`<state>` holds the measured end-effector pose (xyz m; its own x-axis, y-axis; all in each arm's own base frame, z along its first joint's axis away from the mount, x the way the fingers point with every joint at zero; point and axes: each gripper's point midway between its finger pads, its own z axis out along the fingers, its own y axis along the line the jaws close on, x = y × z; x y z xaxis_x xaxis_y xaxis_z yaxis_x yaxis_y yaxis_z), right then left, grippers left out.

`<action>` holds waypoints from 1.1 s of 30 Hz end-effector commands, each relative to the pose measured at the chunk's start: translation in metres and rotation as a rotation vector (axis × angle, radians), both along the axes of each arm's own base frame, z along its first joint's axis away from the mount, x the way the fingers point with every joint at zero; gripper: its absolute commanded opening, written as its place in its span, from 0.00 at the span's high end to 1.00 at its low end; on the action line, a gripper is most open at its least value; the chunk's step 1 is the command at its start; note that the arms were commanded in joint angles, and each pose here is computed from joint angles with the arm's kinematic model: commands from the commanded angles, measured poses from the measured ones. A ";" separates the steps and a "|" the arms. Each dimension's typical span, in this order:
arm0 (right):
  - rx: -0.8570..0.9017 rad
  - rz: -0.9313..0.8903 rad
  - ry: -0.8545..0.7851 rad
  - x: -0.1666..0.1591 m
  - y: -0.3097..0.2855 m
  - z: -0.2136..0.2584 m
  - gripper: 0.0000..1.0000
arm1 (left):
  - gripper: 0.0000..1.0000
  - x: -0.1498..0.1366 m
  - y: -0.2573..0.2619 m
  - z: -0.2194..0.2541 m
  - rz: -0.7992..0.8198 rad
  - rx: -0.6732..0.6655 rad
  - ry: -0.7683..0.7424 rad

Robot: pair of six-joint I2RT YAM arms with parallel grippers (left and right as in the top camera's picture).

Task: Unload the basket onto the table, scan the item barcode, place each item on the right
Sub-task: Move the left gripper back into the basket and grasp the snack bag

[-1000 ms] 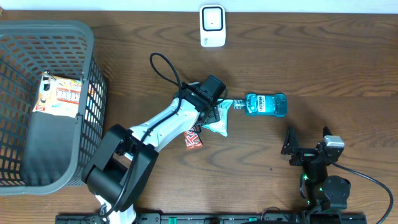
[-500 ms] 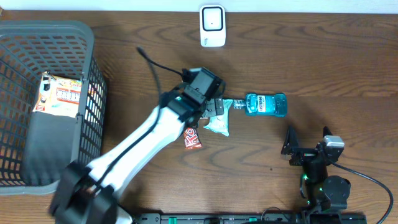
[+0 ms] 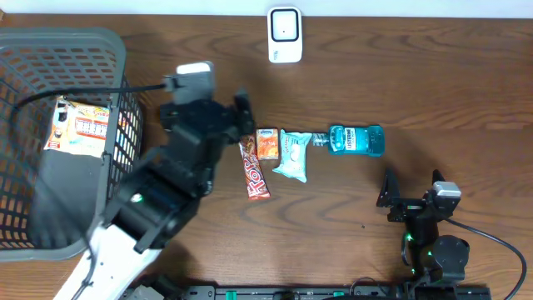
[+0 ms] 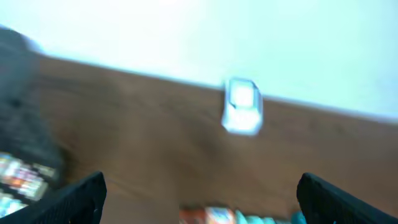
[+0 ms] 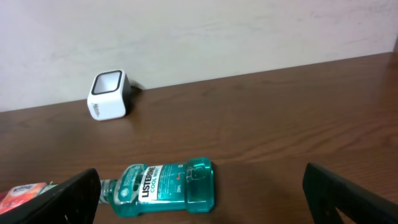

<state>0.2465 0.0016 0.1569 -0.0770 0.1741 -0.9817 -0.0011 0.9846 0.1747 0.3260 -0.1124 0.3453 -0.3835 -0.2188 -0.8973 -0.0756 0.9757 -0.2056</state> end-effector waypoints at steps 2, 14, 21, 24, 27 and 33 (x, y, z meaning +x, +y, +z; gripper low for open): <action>-0.012 0.000 0.003 0.000 0.000 -0.001 0.01 | 0.02 -0.002 0.095 0.073 0.316 0.036 -0.174; -0.012 0.000 0.003 0.000 0.000 -0.001 0.01 | 0.02 -0.019 0.271 -0.019 0.889 -0.336 0.095; -0.012 0.000 0.003 0.000 0.000 -0.001 0.01 | 0.02 0.020 0.298 -0.128 0.809 -0.680 0.410; -0.012 0.000 0.003 0.000 0.000 -0.001 0.01 | 0.02 0.028 0.304 -0.171 0.823 -0.719 0.524; -0.012 0.000 0.003 0.000 0.000 -0.001 0.01 | 0.02 0.035 0.303 -0.212 0.828 -0.723 0.630; -0.012 0.000 0.003 0.000 0.000 -0.001 0.01 | 0.02 0.039 0.299 -0.286 0.872 -0.763 0.803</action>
